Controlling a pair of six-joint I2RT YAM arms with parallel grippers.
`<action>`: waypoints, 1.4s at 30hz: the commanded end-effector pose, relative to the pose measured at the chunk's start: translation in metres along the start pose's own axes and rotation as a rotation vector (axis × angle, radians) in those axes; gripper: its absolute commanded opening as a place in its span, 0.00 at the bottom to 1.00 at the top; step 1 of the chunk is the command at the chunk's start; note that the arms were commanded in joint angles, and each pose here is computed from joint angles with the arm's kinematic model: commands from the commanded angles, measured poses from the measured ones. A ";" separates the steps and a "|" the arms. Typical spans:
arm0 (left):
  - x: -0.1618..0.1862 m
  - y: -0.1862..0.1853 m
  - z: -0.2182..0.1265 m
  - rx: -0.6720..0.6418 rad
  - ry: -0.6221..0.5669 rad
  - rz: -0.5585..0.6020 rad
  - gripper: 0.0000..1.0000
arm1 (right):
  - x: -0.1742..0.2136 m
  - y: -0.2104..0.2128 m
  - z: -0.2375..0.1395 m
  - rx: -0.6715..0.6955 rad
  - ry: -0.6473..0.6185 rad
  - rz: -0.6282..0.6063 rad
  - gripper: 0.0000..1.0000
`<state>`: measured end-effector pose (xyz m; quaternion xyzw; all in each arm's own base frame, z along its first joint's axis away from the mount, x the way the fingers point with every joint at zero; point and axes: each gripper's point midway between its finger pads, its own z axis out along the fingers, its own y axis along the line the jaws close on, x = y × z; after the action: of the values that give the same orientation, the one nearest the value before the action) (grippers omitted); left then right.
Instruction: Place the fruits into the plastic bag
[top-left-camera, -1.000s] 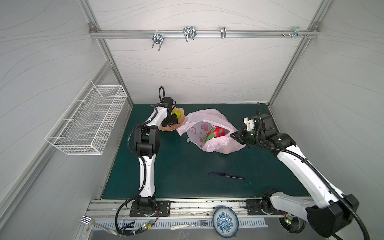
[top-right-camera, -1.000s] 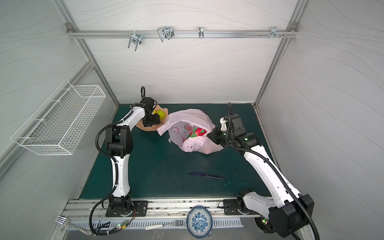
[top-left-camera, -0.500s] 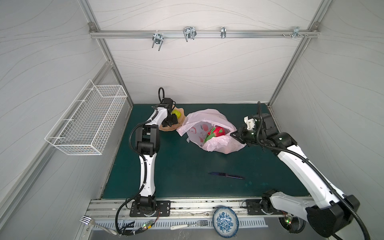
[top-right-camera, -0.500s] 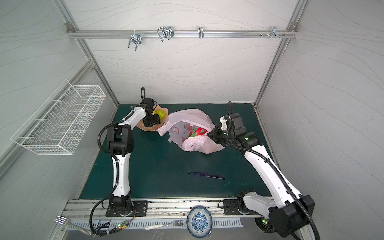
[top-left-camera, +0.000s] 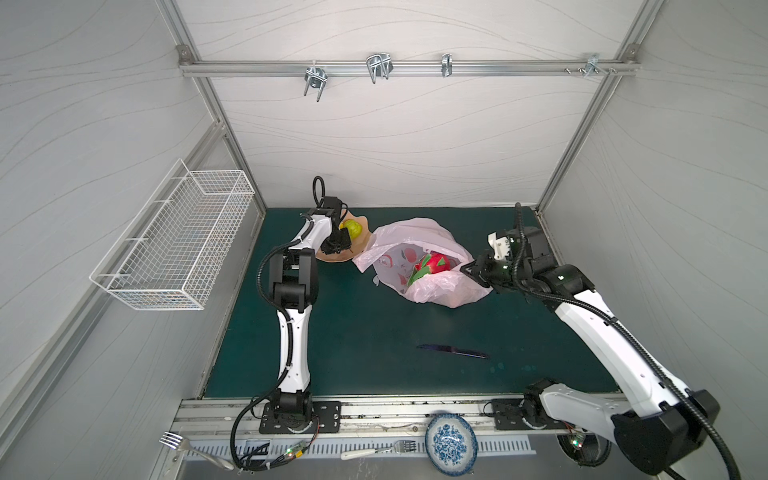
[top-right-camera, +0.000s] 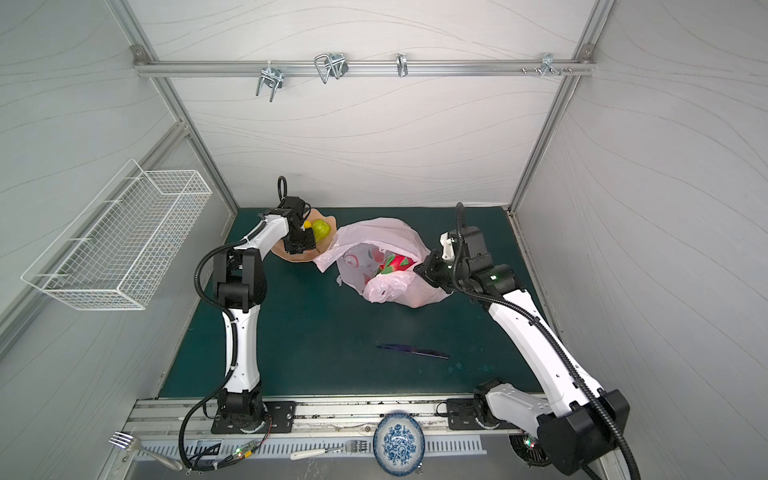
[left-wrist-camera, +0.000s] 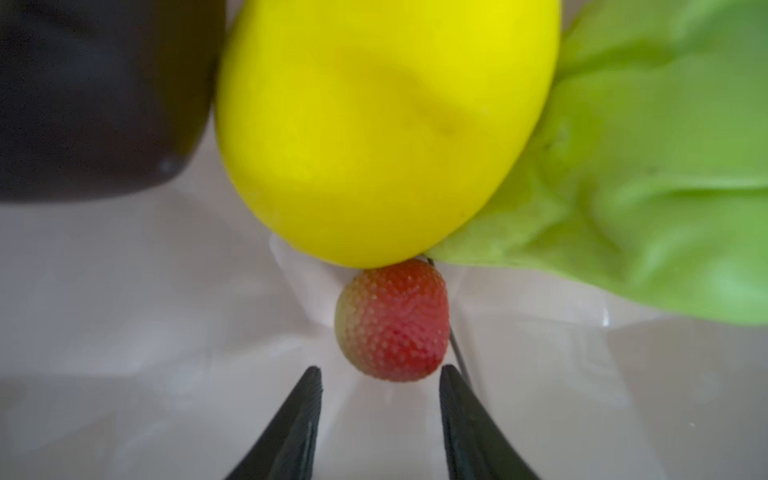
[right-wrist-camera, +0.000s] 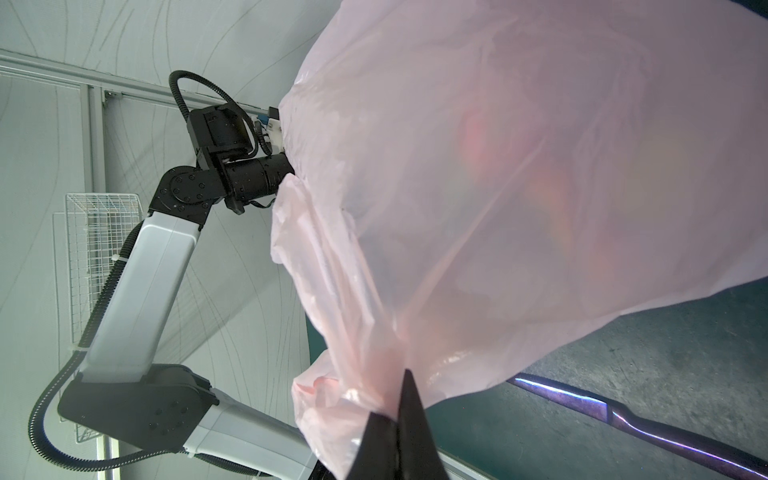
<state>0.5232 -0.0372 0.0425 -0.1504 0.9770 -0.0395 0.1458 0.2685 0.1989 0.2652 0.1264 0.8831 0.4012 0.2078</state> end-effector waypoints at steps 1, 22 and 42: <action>-0.009 -0.002 0.003 0.018 -0.015 0.000 0.40 | -0.001 0.003 -0.008 -0.004 -0.011 -0.013 0.00; -0.007 -0.006 -0.016 0.050 -0.043 0.002 0.22 | -0.001 0.004 -0.008 -0.013 -0.013 -0.011 0.00; -0.025 -0.004 -0.018 0.047 -0.096 -0.073 0.70 | 0.001 0.001 -0.009 -0.004 -0.012 -0.007 0.00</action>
<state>0.5305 -0.0382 0.0508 -0.1723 0.9685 -0.0603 0.1693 0.2667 0.1980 0.2691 0.1250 0.8808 0.4041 0.2128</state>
